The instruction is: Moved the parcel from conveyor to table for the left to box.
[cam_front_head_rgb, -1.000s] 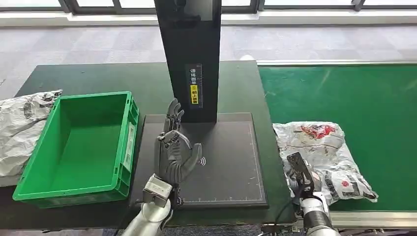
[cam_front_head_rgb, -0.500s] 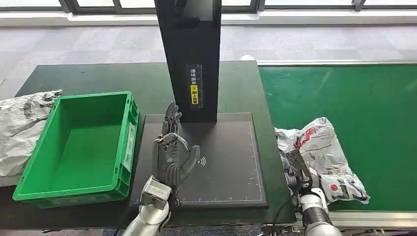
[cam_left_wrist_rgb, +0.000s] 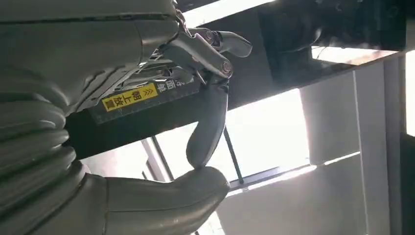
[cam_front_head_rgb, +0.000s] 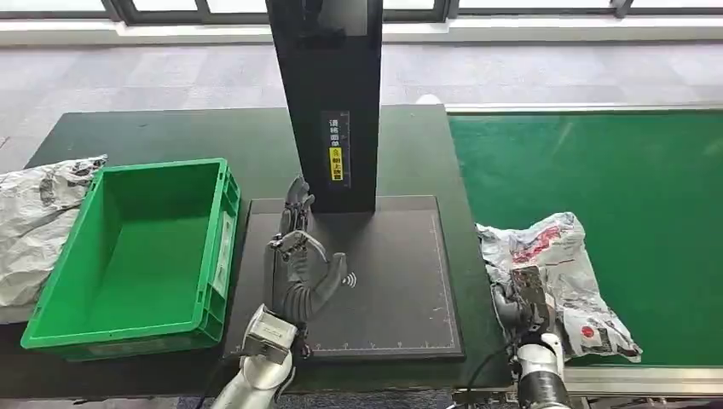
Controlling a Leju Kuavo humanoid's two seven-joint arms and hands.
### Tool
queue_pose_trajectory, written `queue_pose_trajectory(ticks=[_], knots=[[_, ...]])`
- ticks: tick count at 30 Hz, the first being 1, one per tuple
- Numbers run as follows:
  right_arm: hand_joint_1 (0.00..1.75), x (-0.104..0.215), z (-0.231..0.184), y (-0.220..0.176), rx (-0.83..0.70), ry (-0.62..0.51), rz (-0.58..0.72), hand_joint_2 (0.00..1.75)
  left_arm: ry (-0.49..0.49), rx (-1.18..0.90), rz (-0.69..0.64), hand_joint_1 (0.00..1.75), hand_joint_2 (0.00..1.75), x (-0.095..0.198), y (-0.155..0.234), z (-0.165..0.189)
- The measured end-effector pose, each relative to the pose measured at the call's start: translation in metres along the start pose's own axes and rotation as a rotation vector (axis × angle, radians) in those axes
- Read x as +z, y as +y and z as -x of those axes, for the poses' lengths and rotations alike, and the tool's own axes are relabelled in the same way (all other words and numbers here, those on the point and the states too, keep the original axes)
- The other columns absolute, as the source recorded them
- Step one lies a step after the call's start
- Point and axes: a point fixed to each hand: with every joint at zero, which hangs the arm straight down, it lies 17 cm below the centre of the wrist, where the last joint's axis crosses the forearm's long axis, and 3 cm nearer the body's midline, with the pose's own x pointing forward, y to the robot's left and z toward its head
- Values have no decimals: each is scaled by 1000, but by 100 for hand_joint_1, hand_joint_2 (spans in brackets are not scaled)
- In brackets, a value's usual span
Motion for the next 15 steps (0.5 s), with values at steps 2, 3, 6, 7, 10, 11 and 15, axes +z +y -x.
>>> queue_pose_trajectory(ticks=[2, 3, 6, 7, 10, 11, 15], knots=[[175, 3, -15, 5, 9, -52, -13, 175, 0, 2, 2, 0, 175, 0, -1, 0], [175, 3, -24, 8, 14, -79, -20, 175, 0, 2, 2, 0, 175, 0, -1, 0], [175, 6, -40, 15, 24, -129, -39, 175, 0, 5, 6, 0, 175, 0, -1, 0], [175, 7, -44, 17, 26, -142, -44, 175, 0, 5, 7, 0, 175, 0, -1, 0], [175, 8, -53, 19, 31, -168, -49, 175, 0, 5, 7, 0, 175, 0, -2, 0], [175, 8, -55, 20, 31, -173, -51, 175, 0, 5, 7, 0, 175, 0, -2, 0], [175, 8, -60, 21, 32, -189, -52, 175, 0, 5, 7, 0, 175, 0, -2, 0]])
